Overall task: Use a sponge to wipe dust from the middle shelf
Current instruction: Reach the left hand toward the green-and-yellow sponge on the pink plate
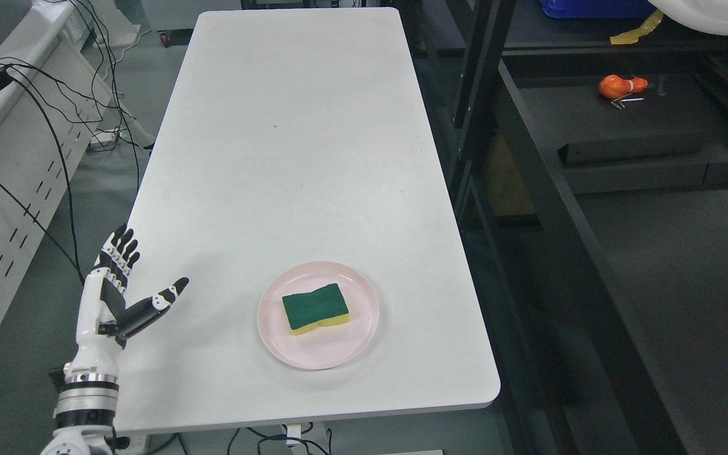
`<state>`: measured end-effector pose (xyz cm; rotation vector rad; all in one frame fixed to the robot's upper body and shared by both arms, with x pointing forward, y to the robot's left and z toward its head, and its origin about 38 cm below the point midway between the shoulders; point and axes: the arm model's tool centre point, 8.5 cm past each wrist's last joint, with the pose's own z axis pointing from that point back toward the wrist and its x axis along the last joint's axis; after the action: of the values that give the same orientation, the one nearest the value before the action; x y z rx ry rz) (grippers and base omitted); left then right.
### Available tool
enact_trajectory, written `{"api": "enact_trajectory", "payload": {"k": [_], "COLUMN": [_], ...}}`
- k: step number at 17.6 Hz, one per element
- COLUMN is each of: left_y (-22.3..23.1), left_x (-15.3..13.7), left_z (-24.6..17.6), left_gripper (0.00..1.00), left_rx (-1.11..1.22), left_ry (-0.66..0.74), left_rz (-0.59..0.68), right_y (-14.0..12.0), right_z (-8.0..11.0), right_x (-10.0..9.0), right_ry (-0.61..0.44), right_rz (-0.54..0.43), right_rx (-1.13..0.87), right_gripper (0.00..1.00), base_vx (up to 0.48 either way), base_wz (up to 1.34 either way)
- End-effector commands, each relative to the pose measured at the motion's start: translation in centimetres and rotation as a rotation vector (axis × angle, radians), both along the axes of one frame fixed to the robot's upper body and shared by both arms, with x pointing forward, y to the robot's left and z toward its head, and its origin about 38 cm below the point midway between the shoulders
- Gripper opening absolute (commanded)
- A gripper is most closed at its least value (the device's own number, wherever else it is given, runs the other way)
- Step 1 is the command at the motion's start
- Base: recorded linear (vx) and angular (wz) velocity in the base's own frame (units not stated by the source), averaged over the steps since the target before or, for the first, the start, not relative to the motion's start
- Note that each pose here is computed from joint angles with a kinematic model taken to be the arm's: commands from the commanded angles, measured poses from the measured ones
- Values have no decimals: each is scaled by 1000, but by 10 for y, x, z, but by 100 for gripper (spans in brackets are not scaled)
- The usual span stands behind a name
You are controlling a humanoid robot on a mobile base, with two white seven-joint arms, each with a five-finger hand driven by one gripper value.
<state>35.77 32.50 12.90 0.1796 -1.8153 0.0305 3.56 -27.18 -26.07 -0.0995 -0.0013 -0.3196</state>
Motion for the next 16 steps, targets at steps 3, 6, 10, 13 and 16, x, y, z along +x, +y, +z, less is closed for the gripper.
{"api": "enact_trajectory", "payload": {"k": [3,6,10,13,16], "left_y": [16,13,-5,-17,-20], "left_x": [-3,3,10,22,28], "left_z": [2,12,25,47,67], "left_gripper": [99,99,99,98,98], "left_rx": [13,40,315,688,1084], "left_ry": [0,-54,-116,-172,-210], "left_rz": [36,-10,-216,-340,-501], "right_y": [-13,-13,-13,-13,-13], "right_z": [1,1,1,1,1], "right_x": [6,6,6,6,6], "right_ry": [-16,-16,-16,-16,-16], "right_rz": [0,0,0,0,0], "right_rx": [-21,-21,-21,-21,-21], "right_gripper": [100,100,100,100,100], "base_vx": [0,0,0,0,0], "base_wz": [0,0,0,0,0]}}
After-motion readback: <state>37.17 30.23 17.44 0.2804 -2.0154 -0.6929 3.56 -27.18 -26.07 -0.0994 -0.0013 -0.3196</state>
